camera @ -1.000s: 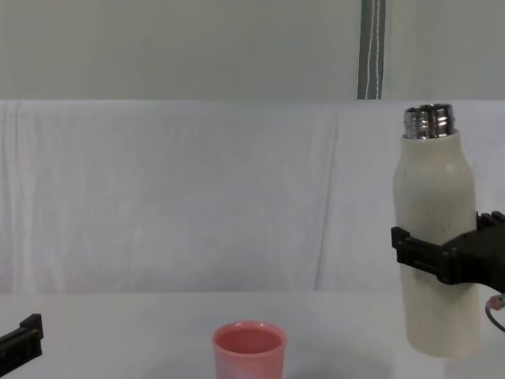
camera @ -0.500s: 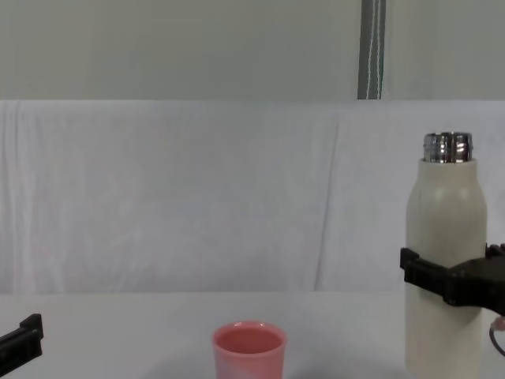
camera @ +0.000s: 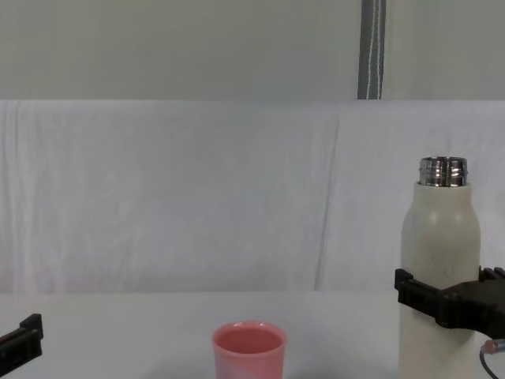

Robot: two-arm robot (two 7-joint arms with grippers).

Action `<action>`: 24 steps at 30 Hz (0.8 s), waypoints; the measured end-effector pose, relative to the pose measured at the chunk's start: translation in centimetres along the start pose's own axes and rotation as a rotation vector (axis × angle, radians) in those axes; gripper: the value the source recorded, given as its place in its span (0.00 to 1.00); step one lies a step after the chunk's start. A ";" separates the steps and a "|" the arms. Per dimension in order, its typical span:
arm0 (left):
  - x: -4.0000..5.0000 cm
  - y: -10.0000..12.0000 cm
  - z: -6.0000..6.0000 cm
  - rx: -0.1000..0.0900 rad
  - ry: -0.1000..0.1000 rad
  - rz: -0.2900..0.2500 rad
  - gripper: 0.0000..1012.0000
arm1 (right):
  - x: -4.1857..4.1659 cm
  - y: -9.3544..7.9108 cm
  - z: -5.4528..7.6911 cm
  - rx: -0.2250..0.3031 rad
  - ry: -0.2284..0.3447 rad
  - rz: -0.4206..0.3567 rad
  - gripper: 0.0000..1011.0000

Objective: Grasp the thermos with one hand and pour water into the cup lid.

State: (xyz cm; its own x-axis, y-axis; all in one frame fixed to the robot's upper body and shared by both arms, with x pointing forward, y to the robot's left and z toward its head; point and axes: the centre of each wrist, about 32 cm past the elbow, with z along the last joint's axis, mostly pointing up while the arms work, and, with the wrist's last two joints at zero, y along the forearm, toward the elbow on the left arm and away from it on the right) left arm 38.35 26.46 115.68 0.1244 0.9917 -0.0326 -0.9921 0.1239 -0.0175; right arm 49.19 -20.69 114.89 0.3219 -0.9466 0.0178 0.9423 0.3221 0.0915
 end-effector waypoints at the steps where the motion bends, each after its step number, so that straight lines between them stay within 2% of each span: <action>1: 0.00 0.0 0.0 0.000 0.000 0.000 0.99 | 0.00 0.0 -0.1 0.001 0.001 -0.001 0.94; 24: 0.00 0.0 0.0 0.000 0.000 0.000 0.99 | -0.01 0.5 -1.1 0.013 0.015 0.006 0.94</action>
State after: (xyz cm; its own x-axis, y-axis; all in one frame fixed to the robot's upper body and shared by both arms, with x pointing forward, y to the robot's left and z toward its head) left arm 38.35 26.46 115.68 0.1244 0.9917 -0.0326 -0.9921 0.1239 -0.0176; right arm 49.72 -20.51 113.86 0.3290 -0.9443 0.0039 0.9390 0.3276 0.1043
